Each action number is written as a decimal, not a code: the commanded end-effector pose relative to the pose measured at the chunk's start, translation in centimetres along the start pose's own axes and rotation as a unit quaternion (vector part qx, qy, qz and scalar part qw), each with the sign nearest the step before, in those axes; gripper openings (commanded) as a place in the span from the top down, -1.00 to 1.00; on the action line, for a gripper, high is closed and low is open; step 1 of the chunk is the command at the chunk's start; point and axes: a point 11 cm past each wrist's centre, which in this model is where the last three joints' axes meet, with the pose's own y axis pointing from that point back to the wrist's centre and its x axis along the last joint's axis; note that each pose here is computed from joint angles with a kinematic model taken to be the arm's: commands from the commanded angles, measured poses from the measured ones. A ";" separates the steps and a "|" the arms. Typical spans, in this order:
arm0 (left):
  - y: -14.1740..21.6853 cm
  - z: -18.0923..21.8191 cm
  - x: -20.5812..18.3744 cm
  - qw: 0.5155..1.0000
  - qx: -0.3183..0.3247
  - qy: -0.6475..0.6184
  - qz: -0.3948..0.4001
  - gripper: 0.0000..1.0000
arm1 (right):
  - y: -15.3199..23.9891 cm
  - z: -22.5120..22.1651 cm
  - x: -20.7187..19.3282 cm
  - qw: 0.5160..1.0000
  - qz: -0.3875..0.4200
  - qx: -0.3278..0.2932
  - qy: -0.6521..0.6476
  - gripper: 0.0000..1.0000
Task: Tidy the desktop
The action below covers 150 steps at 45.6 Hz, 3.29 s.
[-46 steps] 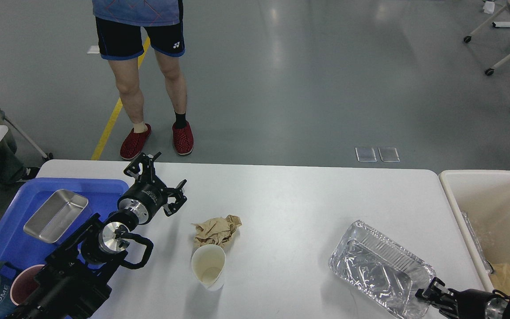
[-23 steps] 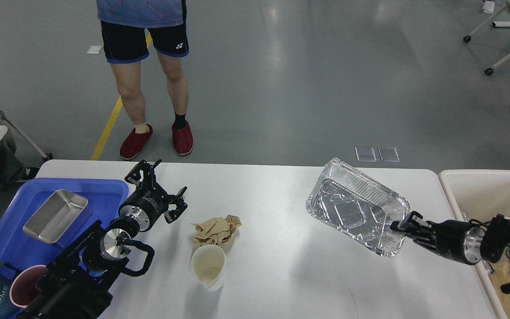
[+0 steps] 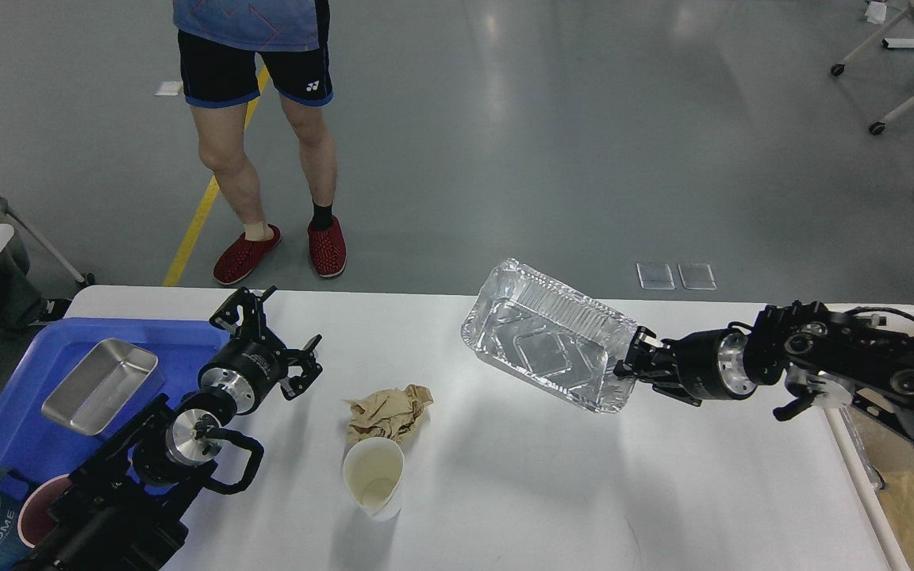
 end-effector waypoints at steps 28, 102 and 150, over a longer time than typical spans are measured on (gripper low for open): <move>-1.1 -0.5 -3.1 0.993 0.042 -0.104 -0.043 -0.93 | -3.7 -7.0 -2.4 0.982 -0.029 -0.027 0.183 1.00; 23.2 17.7 -2.1 0.758 0.257 -0.593 -0.090 -0.89 | -4.3 -7.7 -3.1 0.986 -0.030 -0.004 0.167 1.00; 11.8 2.1 -3.2 0.646 0.353 -0.627 -0.253 -0.88 | -4.1 -7.6 -3.0 0.987 -0.027 -0.001 0.159 1.00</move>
